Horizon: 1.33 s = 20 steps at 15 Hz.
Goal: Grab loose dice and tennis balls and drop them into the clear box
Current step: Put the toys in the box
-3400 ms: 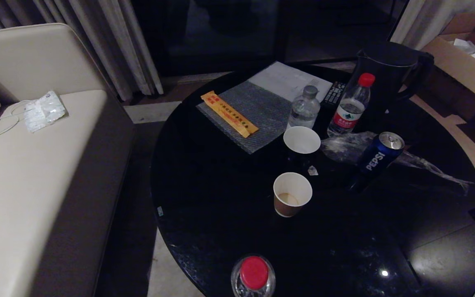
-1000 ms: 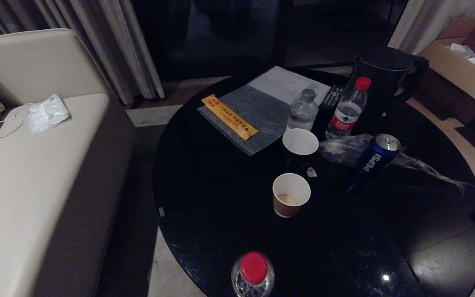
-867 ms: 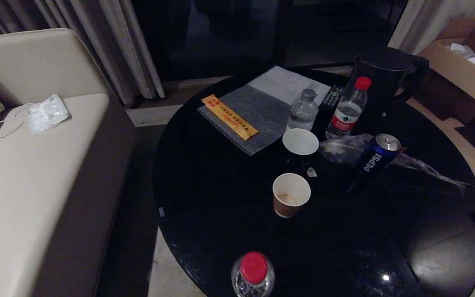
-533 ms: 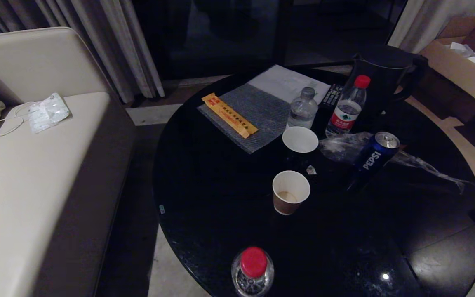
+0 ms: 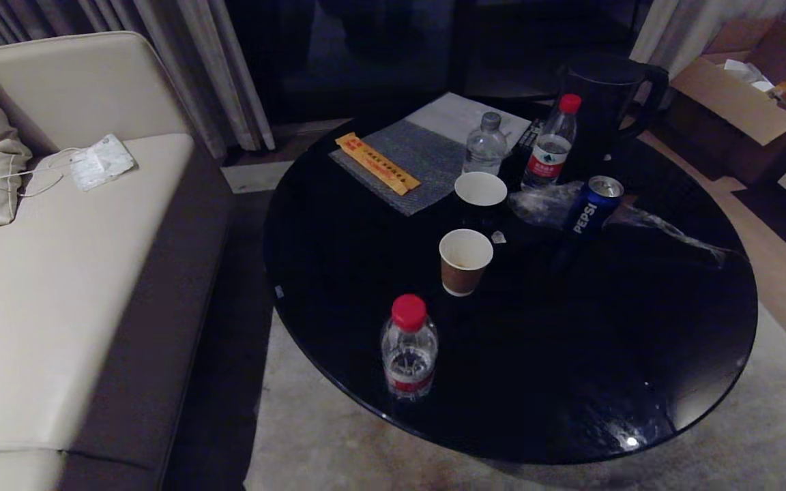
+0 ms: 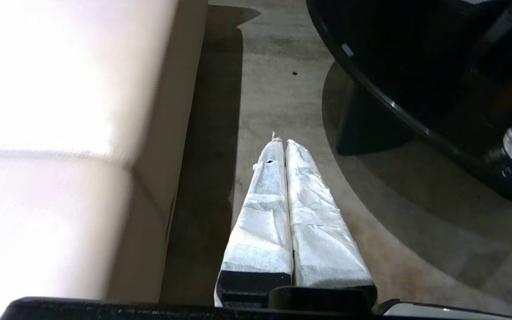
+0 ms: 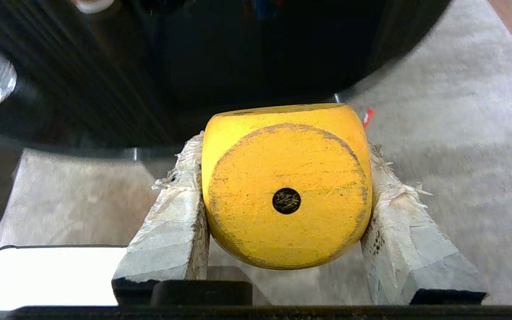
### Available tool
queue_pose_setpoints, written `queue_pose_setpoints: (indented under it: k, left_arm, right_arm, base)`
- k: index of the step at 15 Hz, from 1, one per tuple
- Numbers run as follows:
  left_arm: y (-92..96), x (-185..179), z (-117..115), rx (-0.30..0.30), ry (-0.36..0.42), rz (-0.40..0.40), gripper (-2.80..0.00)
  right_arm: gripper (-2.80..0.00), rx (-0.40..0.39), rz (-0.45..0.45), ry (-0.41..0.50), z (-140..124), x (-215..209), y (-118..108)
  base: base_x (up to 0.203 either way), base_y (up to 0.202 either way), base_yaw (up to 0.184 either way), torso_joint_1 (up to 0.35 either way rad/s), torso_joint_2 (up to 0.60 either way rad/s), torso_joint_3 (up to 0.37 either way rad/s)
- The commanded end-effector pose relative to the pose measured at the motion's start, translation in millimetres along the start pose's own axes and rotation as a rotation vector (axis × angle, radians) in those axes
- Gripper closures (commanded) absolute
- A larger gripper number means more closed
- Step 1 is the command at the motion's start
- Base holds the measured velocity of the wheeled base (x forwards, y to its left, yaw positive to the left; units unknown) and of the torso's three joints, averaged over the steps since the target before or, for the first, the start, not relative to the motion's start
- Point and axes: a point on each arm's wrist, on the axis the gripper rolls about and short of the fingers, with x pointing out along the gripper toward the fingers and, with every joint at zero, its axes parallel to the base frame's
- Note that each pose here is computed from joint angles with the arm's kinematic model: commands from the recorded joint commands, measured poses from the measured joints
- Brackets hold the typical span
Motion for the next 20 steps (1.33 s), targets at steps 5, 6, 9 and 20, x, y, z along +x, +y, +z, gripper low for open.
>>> queue_pose_setpoints:
  k: [5,6,9,20]
  left_arm:
    - [0.1,0.2,-0.3,-0.004,0.002,0.002,0.00]
    - [0.1,0.2,-0.3,-0.003,0.002,0.002,0.00]
    - [0.1,0.2,-0.3,-0.001,0.002,0.002,0.00]
    - [0.1,0.2,-0.3,-0.003,0.002,0.002,0.00]
  right_arm:
    - [0.00,0.002,-0.001,0.003,-0.1,0.2,0.0]
    - [0.00,0.002,-0.001,0.003,-0.1,0.2,0.0]
    - [0.00,0.002,-0.001,0.003,-0.1,0.2,0.0]
    - [0.00,0.001,0.001,0.003,-0.1,0.2,0.0]
  base:
    - [-0.184,0.000,-0.002,0.004,0.00,0.001]
    - [-0.183,0.000,-0.004,0.009,0.00,0.004]
    - [-0.182,0.000,-0.001,0.002,0.00,0.000]
    - [-0.184,0.000,-0.001,0.003,0.00,0.003]
